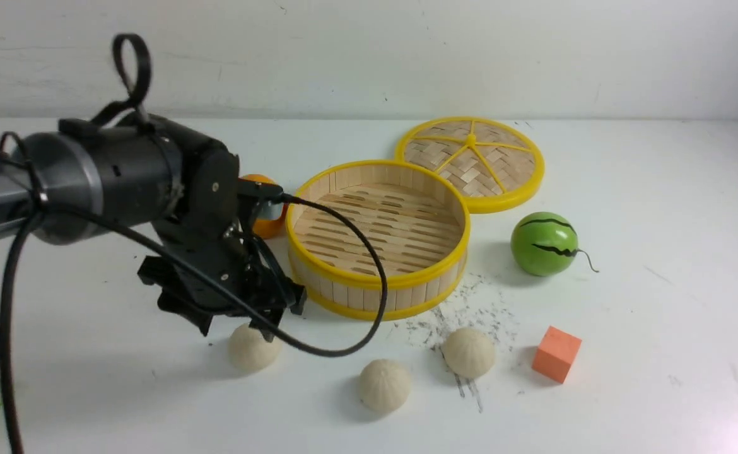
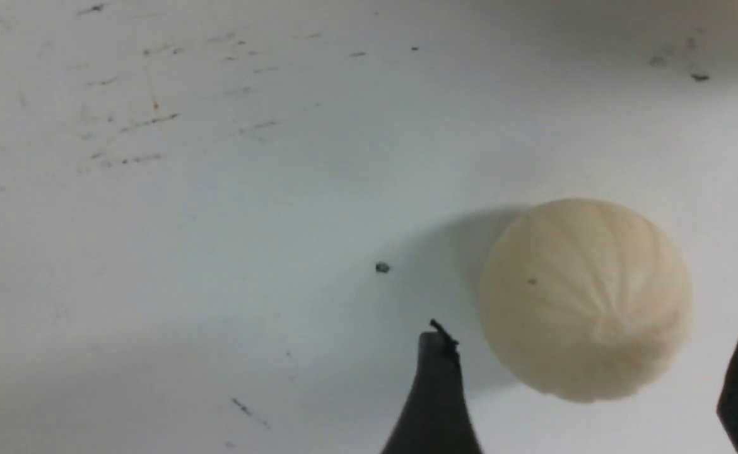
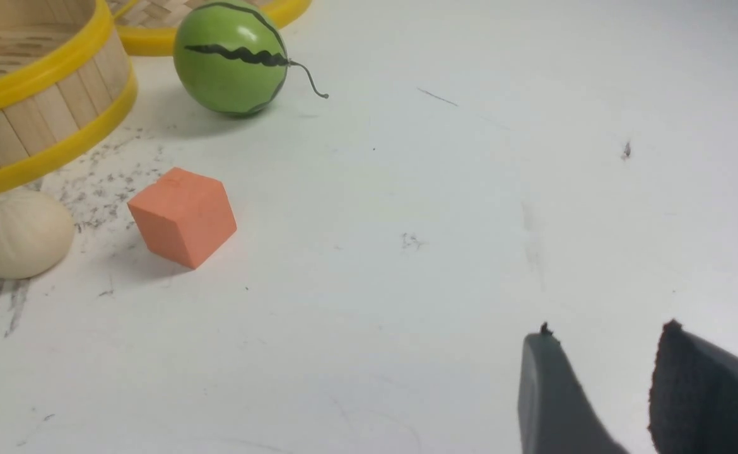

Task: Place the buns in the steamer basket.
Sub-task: Use the left arm to grab a steamed stuffed bun, then use the left arm to put the steamed stuffed bun into the steamer

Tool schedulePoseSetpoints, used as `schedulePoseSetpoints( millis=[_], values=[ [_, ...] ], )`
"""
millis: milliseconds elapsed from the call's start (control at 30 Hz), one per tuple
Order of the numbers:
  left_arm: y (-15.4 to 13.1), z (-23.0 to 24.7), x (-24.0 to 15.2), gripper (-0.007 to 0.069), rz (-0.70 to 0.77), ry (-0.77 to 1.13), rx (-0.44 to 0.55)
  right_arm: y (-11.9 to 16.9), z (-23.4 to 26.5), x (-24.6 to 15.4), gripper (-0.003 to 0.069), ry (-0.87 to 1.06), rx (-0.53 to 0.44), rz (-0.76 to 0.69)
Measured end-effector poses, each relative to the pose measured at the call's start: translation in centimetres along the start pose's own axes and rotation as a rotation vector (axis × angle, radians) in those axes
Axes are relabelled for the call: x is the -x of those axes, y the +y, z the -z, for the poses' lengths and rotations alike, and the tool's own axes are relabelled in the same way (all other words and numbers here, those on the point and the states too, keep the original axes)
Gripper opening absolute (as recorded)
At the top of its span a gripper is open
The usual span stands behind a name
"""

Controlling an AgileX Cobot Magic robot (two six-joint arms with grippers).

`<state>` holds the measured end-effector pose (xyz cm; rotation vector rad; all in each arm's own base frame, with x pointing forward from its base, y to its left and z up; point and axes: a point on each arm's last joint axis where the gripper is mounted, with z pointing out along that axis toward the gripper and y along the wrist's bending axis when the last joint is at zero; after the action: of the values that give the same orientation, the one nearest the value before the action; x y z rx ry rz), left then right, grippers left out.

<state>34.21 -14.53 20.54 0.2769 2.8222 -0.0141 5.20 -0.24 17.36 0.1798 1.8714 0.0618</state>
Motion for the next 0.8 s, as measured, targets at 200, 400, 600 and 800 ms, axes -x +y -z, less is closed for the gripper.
schedulePoseSetpoints(
  millis=[200, 400, 600, 800],
  values=[
    [-0.2, -1.5, 0.1, 0.0225, 0.000, 0.013, 0.006, 0.0, 0.0, 0.0, 0.0241, 0.000, 0.000, 0.000],
    [-0.5, 0.9, 2.6, -0.0013, -0.016, -0.057, -0.007, 0.0, 0.0, 0.0, 0.0241, 0.000, 0.000, 0.000],
    [-2.5, 6.9, 6.5, -0.0013, -0.085, -0.214, -0.044, 0.0, 0.0, 0.0, 0.0241, 0.000, 0.000, 0.000],
    [-6.1, 9.8, 9.3, -0.0013, -0.147, -0.369, -0.117, 0.0, 0.0, 0.0, 0.0241, 0.000, 0.000, 0.000]
  ],
)
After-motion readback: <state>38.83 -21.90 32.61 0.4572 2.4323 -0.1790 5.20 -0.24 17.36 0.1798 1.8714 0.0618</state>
